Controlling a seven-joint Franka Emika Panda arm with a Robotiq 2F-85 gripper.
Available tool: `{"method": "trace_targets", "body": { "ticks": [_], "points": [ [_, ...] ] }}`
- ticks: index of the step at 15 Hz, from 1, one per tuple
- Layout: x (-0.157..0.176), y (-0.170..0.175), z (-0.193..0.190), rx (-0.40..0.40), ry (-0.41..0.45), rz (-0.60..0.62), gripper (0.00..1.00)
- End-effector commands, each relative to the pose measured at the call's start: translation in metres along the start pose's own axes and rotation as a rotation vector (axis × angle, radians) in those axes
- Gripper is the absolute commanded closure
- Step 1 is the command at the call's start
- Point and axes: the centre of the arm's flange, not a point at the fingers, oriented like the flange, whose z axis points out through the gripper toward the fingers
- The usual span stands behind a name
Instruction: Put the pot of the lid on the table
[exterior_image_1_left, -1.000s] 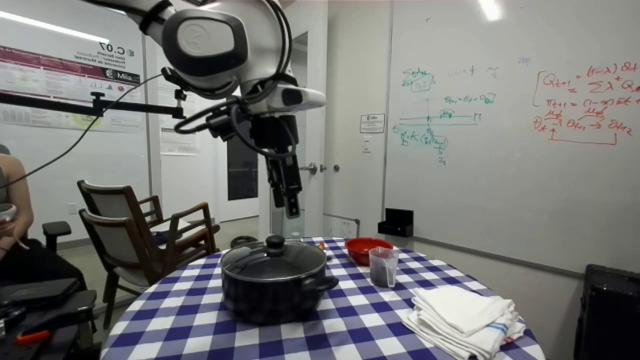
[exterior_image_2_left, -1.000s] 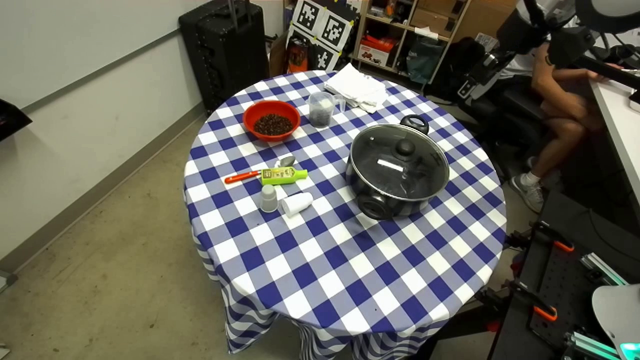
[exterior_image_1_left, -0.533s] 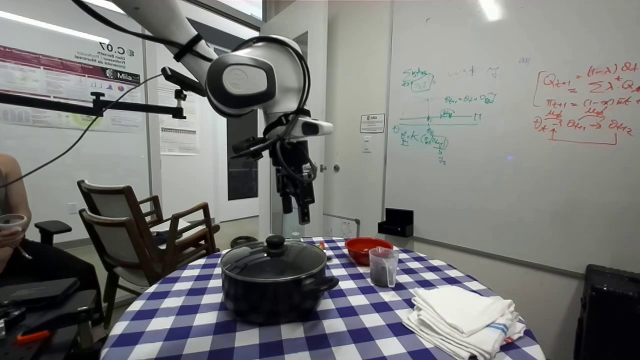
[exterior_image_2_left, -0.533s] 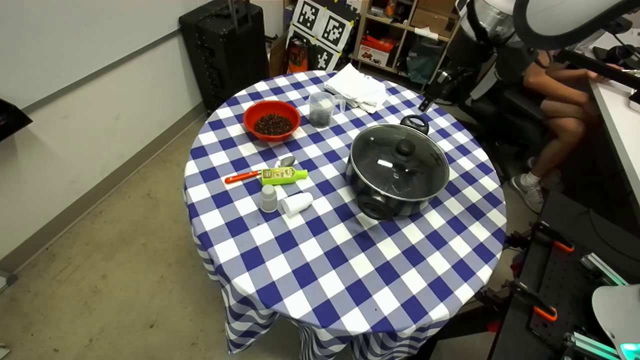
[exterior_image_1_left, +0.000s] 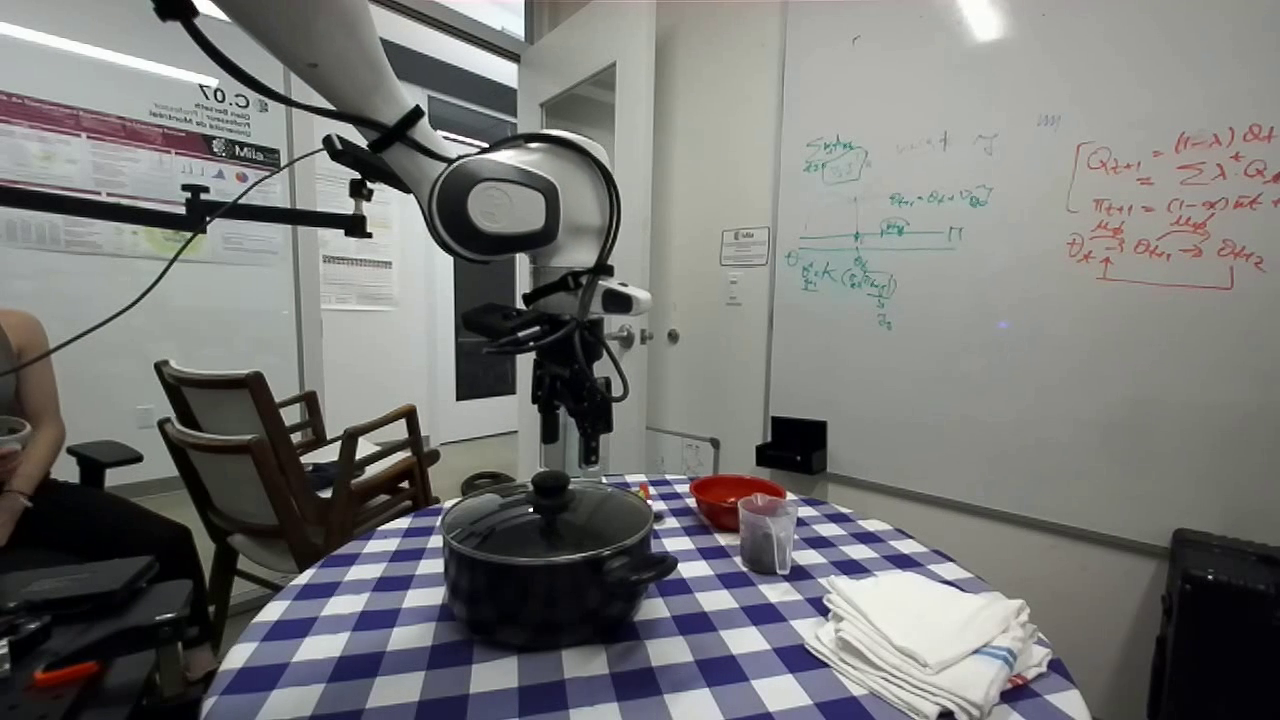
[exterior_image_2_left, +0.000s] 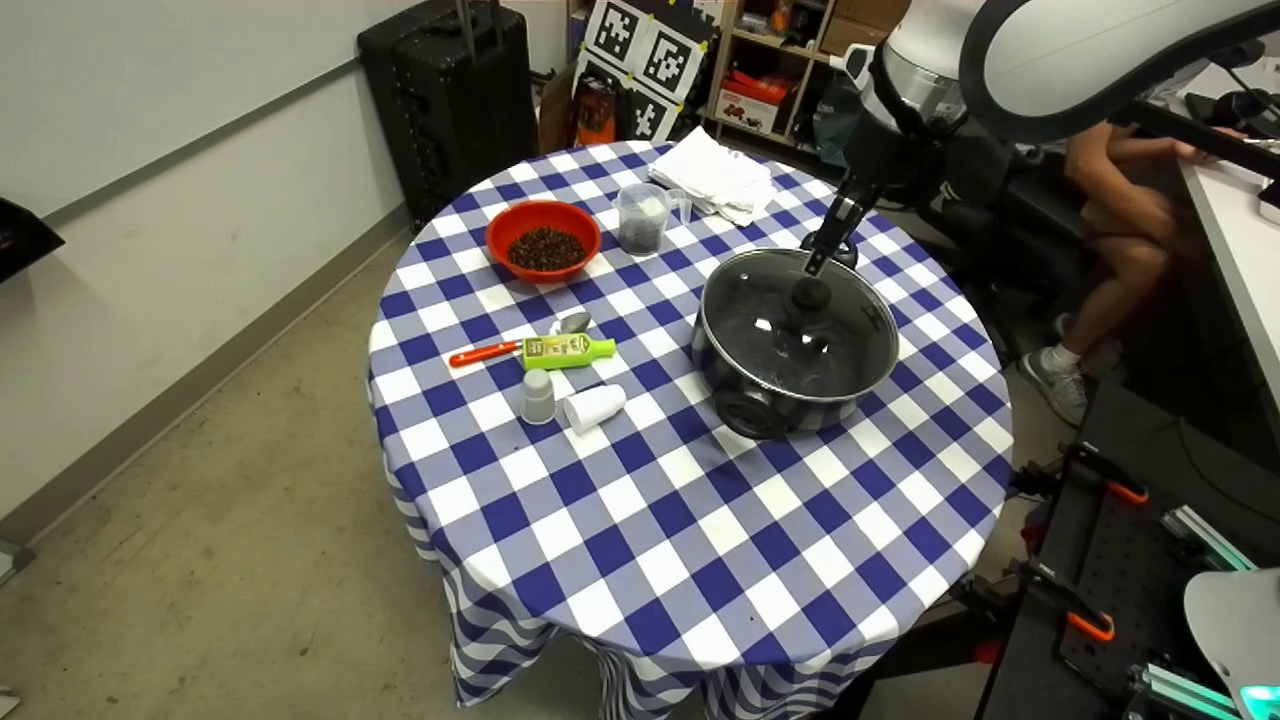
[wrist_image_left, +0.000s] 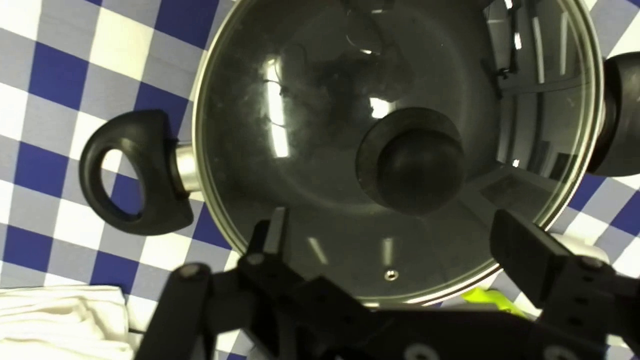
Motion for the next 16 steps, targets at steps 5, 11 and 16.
{"method": "trace_targets", "body": {
  "ticks": [5,11,16],
  "points": [
    [-0.019,-0.027,0.006,-0.003,-0.055,-0.067,0.0],
    [-0.026,-0.037,0.025,-0.054,-0.073,-0.13,0.0],
    [-0.022,-0.043,0.025,-0.082,-0.065,-0.181,0.0]
  ]
}}
